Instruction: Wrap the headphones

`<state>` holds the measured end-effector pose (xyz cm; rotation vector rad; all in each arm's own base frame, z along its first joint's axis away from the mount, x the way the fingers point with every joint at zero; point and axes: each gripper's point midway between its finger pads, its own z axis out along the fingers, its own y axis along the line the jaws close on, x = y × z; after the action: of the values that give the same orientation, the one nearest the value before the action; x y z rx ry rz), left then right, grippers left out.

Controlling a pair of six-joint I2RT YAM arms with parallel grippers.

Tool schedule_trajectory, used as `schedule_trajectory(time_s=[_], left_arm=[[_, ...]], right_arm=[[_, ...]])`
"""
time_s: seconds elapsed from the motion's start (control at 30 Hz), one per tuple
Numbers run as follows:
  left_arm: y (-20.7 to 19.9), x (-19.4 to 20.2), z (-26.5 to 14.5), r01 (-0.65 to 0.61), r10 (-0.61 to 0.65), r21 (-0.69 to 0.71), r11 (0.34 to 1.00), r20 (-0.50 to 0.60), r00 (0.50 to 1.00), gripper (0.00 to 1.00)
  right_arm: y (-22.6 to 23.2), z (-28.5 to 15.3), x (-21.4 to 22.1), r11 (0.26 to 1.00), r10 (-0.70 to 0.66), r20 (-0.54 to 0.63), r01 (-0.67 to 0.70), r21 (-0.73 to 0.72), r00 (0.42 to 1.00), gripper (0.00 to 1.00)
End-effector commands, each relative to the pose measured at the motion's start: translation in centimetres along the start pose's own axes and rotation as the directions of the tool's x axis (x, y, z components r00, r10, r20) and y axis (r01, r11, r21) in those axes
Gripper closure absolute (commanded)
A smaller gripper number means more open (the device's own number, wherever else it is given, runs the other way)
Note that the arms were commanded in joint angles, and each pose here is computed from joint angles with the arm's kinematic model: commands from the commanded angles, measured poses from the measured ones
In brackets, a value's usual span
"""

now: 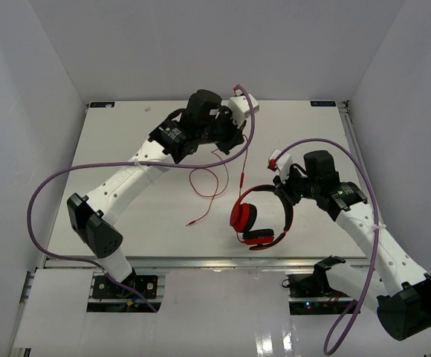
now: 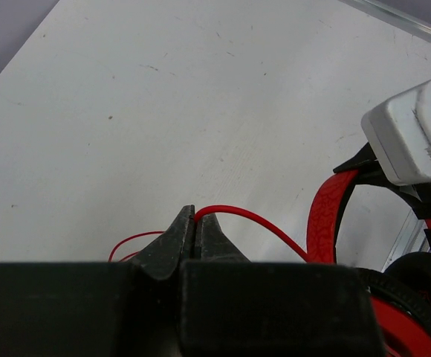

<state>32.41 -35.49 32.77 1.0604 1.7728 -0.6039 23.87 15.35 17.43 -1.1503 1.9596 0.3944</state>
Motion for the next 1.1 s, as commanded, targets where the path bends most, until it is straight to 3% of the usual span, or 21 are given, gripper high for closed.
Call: schedule_trajectory(time_s=[0.0, 0.2, 0.33, 0.67, 0.93, 1.07], left_arm=[[0.1, -2.5, 0.0, -0.009, 0.008, 0.01, 1.0, 0.068, 0.998, 1.0], [0.7, -1.1, 0.8, -0.01, 0.011, -0.018, 1.0, 0.033, 0.999, 1.0], [1.9, 3.0, 2.1, 0.019, -0.02, -0.018, 1.0, -0.046, 0.999, 1.0], [3.9, 8.7, 3.3, 0.121, -0.122, -0.011, 0.993, -0.099, 0.988, 1.0], [2.4, 12.2, 2.9, 0.195, -0.191, 0.035, 0.98, -0.093, 0.977, 1.0], [1.2, 12.5, 2.1, 0.256, -0.255, 0.102, 0.961, -0.025, 0.967, 1.0]], right_arm=[[-0.1, -0.4, -2.6, 0.999, -0.041, 0.085, 0.041, 0.002, 0.996, 0.92], [0.4, -0.8, -3.1, 0.999, -0.049, 0.104, 0.05, -0.015, 0.993, 0.92], [1.3, -1.6, -3.8, 0.996, -0.061, 0.141, 0.068, -0.051, 0.988, 0.92], [4.6, -3.0, -5.1, 0.972, -0.064, 0.218, 0.111, -0.207, 0.974, 0.92], [5.3, -4.7, -7.2, 0.956, -0.002, 0.279, 0.083, -0.281, 0.96, 0.92], [5.2, -6.2, -8.8, 0.946, 0.053, 0.32, 0.055, -0.32, 0.946, 0.92]])
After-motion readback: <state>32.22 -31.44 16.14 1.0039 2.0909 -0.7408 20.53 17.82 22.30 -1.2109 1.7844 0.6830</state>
